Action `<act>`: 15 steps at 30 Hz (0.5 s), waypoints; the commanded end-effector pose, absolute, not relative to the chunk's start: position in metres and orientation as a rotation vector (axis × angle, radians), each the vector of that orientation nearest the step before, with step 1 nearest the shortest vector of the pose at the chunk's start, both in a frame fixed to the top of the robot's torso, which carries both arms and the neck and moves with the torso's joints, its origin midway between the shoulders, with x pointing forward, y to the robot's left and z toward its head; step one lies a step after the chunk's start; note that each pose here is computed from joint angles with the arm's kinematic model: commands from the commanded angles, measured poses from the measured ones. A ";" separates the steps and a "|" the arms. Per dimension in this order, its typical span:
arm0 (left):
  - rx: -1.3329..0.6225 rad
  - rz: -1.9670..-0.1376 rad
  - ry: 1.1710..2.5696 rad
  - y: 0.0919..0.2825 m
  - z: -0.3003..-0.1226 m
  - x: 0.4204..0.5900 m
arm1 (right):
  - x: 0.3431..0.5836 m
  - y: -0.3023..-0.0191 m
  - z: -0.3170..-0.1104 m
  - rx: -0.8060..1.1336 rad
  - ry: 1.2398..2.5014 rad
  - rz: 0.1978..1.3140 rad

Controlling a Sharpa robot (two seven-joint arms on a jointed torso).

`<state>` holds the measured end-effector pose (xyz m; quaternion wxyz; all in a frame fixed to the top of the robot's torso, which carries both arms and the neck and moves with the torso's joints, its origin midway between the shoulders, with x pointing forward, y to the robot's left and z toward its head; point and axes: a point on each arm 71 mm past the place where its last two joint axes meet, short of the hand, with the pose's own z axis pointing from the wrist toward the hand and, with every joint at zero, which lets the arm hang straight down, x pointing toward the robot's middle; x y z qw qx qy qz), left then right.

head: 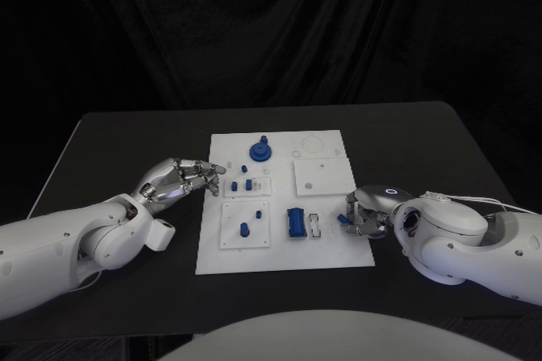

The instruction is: Assemble the parts on the task board

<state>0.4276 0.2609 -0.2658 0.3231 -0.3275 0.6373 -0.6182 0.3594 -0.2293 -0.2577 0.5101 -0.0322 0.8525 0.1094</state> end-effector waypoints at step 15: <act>-0.866 -1.646 1.678 0.259 -0.267 0.426 | 0.351 -0.233 -0.273 0.217 2.113 0.435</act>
